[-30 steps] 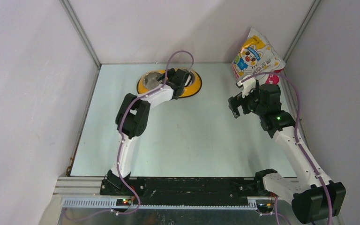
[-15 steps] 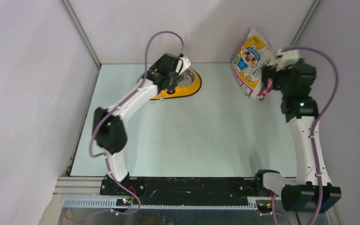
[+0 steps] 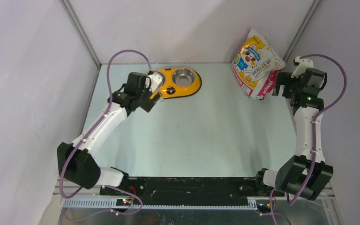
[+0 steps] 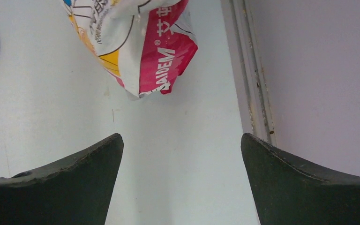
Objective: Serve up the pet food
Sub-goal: Move the pet food bowl to the center of the board, then move the pet food bag to the center of the board.
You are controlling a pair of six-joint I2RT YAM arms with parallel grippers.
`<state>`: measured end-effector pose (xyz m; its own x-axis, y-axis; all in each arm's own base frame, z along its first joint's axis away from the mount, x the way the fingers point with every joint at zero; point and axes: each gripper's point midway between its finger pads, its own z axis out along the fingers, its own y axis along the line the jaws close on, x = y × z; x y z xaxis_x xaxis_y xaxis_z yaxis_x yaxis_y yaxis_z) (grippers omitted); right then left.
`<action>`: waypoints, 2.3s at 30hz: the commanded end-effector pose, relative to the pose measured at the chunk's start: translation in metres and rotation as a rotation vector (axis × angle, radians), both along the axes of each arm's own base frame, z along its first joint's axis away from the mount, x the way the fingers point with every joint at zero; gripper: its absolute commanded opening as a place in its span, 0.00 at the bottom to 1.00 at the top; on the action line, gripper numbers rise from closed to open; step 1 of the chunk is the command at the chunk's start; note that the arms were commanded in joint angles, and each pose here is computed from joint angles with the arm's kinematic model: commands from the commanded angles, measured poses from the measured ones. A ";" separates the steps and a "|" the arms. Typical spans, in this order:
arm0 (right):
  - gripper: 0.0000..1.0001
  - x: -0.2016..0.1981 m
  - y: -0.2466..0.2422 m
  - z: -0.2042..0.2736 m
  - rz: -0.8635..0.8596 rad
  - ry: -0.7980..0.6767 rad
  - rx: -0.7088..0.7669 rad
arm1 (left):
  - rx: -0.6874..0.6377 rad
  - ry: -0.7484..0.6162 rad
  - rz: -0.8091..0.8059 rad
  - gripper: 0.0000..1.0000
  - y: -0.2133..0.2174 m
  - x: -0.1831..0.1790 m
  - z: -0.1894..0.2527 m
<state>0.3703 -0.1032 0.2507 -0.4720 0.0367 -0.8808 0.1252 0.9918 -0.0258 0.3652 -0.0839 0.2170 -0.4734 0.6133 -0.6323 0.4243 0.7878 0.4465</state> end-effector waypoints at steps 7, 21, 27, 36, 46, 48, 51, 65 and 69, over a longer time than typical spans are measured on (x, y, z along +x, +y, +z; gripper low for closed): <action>0.96 -0.001 -0.018 -0.032 -0.057 0.052 0.363 | -0.369 0.063 -0.120 1.00 -0.098 0.055 0.032; 0.92 0.043 -0.056 -0.100 -0.399 0.068 0.757 | -0.834 0.201 -0.372 1.00 -0.293 0.115 0.038; 0.88 0.064 -0.074 -0.095 -0.515 -0.093 0.777 | -1.024 0.203 -0.444 1.00 -0.332 0.124 0.040; 0.90 0.110 -0.068 -0.099 -0.490 -0.193 0.839 | -1.227 0.234 -0.460 1.00 -0.362 0.140 0.032; 0.85 0.133 -0.074 -0.101 -0.462 -0.188 0.949 | -1.398 0.199 -0.498 1.00 -0.380 0.152 0.041; 0.83 0.121 -0.068 -0.101 -0.443 -0.170 0.983 | -1.404 0.187 -0.498 1.00 -0.380 0.155 0.040; 0.82 0.104 -0.069 -0.084 -0.444 -0.208 0.982 | -1.405 0.182 -0.487 1.00 -0.382 0.159 0.034; 0.76 0.110 -0.096 -0.056 -0.534 -0.409 0.925 | -1.458 0.142 -0.512 0.99 -0.395 0.165 0.021; 0.75 0.139 -0.093 -0.065 -0.498 -0.387 0.950 | -1.492 0.150 -0.557 1.00 -0.401 0.159 0.024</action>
